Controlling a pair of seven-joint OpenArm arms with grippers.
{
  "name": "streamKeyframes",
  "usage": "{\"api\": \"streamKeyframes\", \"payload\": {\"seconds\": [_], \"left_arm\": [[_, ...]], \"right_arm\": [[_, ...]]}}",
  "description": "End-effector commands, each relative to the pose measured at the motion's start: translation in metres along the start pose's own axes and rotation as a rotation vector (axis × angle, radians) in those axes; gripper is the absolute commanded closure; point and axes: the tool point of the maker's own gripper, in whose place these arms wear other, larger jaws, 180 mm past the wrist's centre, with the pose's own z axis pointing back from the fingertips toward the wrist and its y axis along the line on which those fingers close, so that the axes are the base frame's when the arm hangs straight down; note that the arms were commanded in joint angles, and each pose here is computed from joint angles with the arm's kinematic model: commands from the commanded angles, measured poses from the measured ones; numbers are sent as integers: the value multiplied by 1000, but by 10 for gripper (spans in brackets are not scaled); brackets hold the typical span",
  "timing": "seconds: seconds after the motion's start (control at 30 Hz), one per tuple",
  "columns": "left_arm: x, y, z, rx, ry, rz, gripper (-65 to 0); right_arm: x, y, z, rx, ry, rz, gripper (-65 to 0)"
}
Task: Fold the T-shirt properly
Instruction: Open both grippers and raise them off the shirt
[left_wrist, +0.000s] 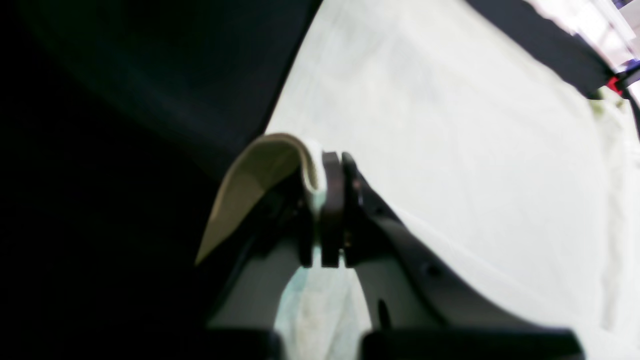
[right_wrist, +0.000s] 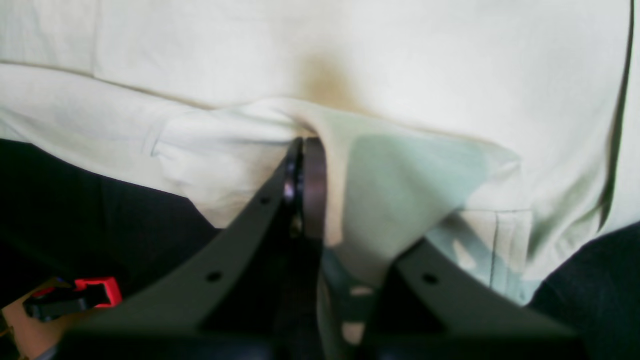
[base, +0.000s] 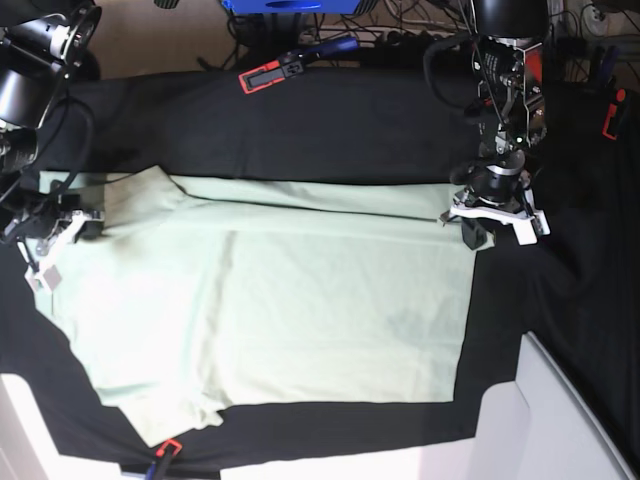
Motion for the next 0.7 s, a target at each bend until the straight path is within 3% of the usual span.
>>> {"api": "streamKeyframes", "payload": {"seconds": [0.0, 0.1, 0.2, 0.27, 0.33, 0.4, 0.47, 0.67], "left_arm": [[27, -7, -6, -23, -71, -8, 0], [32, -9, -9, -28, -78, -7, -15], [38, -12, -12, -34, -91, -7, -129], [44, -8, -13, -31, -97, -21, -213], [46, -7, -13, -29, -102, -25, -257], [50, -3, -13, -22, -109, -30, -272], [60, 6, -10, -2, -131, -26, -272], [94, 34, 12, 59, -226, -19, -296]], "right_arm": [[21, -4, 8, -9, -56, 16, -3], [26, -4, 9, -9, -67, 19, -4], [29, -4, 10, -9, -72, 19, -54], [37, -3, 11, -8, -88, 21, -148], [39, -3, 12, -8, -93, 22, -260], [43, -3, 14, -10, -104, 26, -374], [47, -3, 15, -12, -112, 30, -445], [53, -5, 33, -59, -151, 78, -461]]}}
